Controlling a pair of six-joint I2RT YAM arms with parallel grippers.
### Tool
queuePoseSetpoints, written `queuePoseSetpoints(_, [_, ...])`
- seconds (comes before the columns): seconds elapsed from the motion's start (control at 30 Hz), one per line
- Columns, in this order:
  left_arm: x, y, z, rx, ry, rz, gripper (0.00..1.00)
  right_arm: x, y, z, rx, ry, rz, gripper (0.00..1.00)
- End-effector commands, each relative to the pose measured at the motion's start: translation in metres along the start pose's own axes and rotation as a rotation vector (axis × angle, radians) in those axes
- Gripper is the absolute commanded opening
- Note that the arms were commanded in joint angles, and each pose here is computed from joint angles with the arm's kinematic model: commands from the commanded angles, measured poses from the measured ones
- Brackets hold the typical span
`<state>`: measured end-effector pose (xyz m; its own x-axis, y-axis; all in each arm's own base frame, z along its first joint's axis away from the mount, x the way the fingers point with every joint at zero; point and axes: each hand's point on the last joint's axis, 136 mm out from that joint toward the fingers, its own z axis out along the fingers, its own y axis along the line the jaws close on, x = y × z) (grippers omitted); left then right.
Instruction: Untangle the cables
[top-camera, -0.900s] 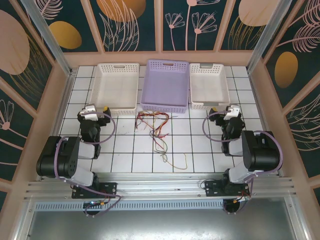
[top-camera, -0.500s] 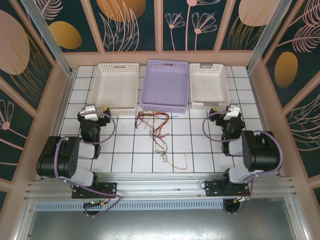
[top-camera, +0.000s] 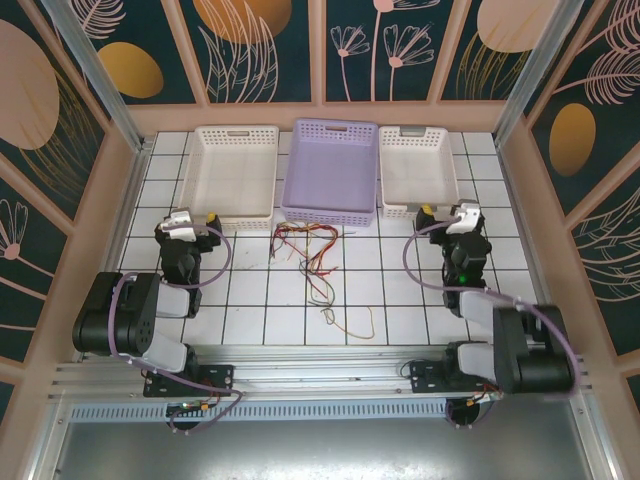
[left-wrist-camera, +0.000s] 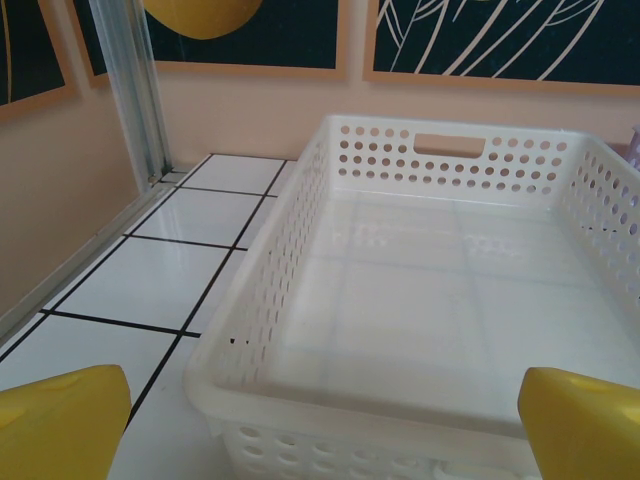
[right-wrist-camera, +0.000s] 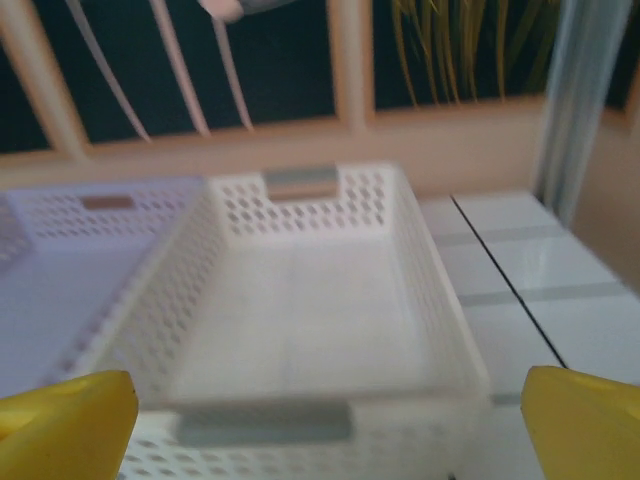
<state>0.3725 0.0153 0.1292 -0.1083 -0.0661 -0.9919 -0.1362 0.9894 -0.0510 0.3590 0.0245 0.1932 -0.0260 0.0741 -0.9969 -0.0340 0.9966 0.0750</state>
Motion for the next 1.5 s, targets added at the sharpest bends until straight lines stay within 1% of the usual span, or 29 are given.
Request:
queuePoseSetpoints(0.0, [-0.007,0.0,0.002,0.006,-0.025,0.008,0.99,-0.034,0.017,-0.007,0.017,-0.031,-0.011,0.99])
queuePoseSetpoints(0.07, [-0.007,0.0,0.002,0.007,-0.024,0.006,0.99,-0.049,0.027,-0.016,0.008,-0.048,0.059,0.99])
queuePoseSetpoints(0.17, [-0.008,0.0,0.002,0.007,-0.026,0.007,0.99,-0.071,0.051,-0.034,-0.081,-0.092,0.156,0.99])
queuePoseSetpoints(0.23, [-0.007,0.0,0.002,0.007,-0.023,0.008,0.99,-0.087,0.065,-0.045,-0.174,-0.124,0.245,0.99])
queuePoseSetpoints(0.27, [-0.007,0.0,0.002,0.007,-0.025,0.008,0.99,-0.094,0.064,-0.049,-0.185,-0.122,0.357,0.99])
queuePoseSetpoints(0.3, [-0.007,0.0,0.002,0.007,-0.025,0.007,0.99,-0.094,0.056,-0.05,-0.157,-0.093,0.491,0.99])
queuePoseSetpoints(0.33, [-0.008,0.0,0.002,0.006,-0.026,0.007,0.99,-0.085,0.042,-0.051,-0.08,-0.041,0.634,0.99])
queuePoseSetpoints(0.37, [-0.008,0.0,0.002,0.007,-0.026,0.007,0.99,-0.078,0.031,-0.053,-0.032,-0.016,0.747,0.99])
queuePoseSetpoints(0.4, [-0.008,0.0,0.002,0.007,-0.026,0.007,0.99,-0.088,0.048,-0.059,-0.182,-0.033,0.686,0.99])
queuePoseSetpoints(0.43, [-0.008,0.0,0.002,0.007,-0.025,0.007,0.99,-0.094,0.057,-0.065,-0.269,-0.059,0.644,0.99])
queuePoseSetpoints(0.5, [-0.007,0.0,0.002,0.006,-0.025,0.007,0.99,-0.092,0.063,-0.067,-0.281,-0.038,0.637,0.99])
queuePoseSetpoints(0.57, [-0.008,0.0,0.002,0.006,-0.026,0.007,0.99,-0.079,0.081,-0.059,-0.272,0.052,0.528,0.99])
queuePoseSetpoints(0.7, [-0.007,0.0,0.002,0.005,-0.025,0.008,0.99,-0.035,0.123,-0.047,-0.213,0.229,0.279,0.99])
queuePoseSetpoints(0.8, [-0.007,0.0,0.002,0.006,-0.024,0.008,0.99,-0.006,0.151,-0.043,-0.203,0.312,0.144,0.99])
queuePoseSetpoints(1.07, [-0.008,-0.001,0.002,0.008,-0.026,0.007,0.99,0.052,0.231,-0.034,-0.345,0.518,-0.013,0.99])
queuePoseSetpoints(1.17, [-0.008,0.0,0.002,0.007,-0.026,0.008,0.99,0.077,0.261,-0.039,-0.411,0.6,-0.055,0.99])
queuePoseSetpoints(1.37, [-0.007,0.0,0.003,0.007,-0.023,0.006,0.99,0.123,0.287,-0.052,-0.495,0.72,-0.072,0.99])
queuePoseSetpoints(1.47, [-0.011,0.002,-0.001,-0.006,-0.043,0.003,0.99,0.14,0.296,-0.056,-0.514,0.753,-0.105,0.99])
